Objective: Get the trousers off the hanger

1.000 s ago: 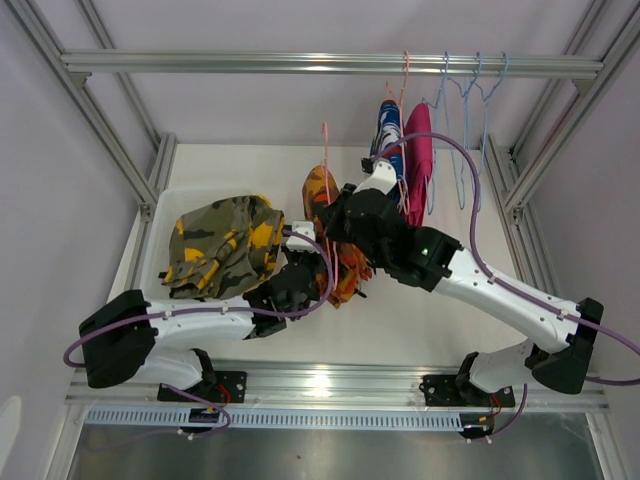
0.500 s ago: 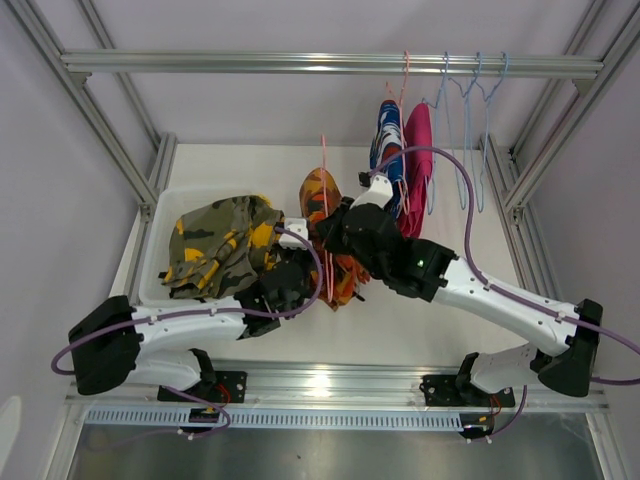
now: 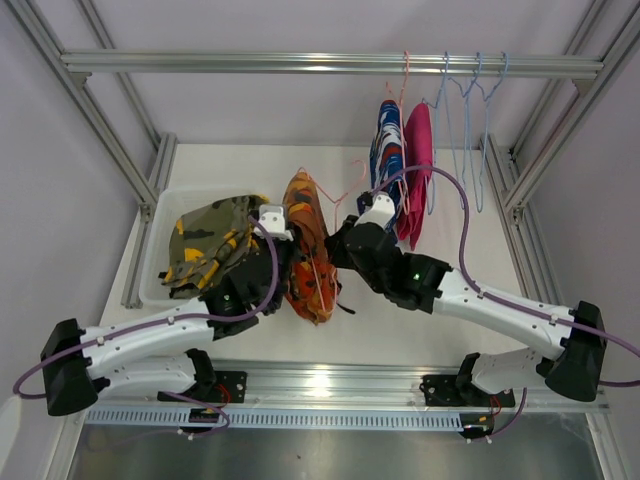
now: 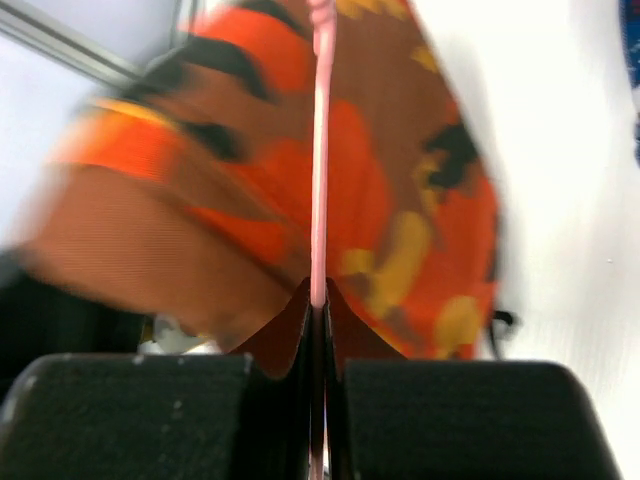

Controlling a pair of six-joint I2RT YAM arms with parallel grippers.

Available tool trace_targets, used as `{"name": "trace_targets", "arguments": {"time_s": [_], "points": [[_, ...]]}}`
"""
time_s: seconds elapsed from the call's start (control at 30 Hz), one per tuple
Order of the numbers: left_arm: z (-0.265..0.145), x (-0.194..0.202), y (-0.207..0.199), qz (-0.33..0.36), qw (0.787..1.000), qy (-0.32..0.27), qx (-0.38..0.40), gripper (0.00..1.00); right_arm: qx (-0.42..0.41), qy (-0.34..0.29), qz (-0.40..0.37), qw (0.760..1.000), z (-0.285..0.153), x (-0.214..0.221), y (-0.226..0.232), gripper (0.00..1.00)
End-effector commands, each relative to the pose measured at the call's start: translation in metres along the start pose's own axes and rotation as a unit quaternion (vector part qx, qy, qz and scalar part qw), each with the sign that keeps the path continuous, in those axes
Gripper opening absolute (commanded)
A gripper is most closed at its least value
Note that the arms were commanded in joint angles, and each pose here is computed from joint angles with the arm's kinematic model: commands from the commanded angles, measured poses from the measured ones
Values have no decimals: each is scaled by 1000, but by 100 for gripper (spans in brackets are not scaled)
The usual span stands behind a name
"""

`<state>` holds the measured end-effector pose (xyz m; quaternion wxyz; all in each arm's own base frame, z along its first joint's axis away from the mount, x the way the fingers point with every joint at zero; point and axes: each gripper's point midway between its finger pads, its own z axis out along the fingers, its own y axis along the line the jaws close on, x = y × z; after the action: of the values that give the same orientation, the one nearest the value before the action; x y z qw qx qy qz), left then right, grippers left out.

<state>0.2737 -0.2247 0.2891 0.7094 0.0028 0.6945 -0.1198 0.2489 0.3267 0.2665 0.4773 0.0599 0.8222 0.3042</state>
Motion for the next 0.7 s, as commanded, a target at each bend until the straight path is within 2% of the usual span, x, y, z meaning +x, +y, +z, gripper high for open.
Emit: {"name": "trace_targets", "arguments": {"time_s": [0.0,0.4,0.67], "points": [[-10,-110,0,-105,989,-105,20,1,9,-26,19,999,6,-6,-8,0],[-36,-206,32,-98,980,-175,10,1,64,-7,-11,998,28,34,-50,0],[-61,-264,74,-106,969,-223,-17,1,84,6,-26,996,33,50,-72,0]]}}
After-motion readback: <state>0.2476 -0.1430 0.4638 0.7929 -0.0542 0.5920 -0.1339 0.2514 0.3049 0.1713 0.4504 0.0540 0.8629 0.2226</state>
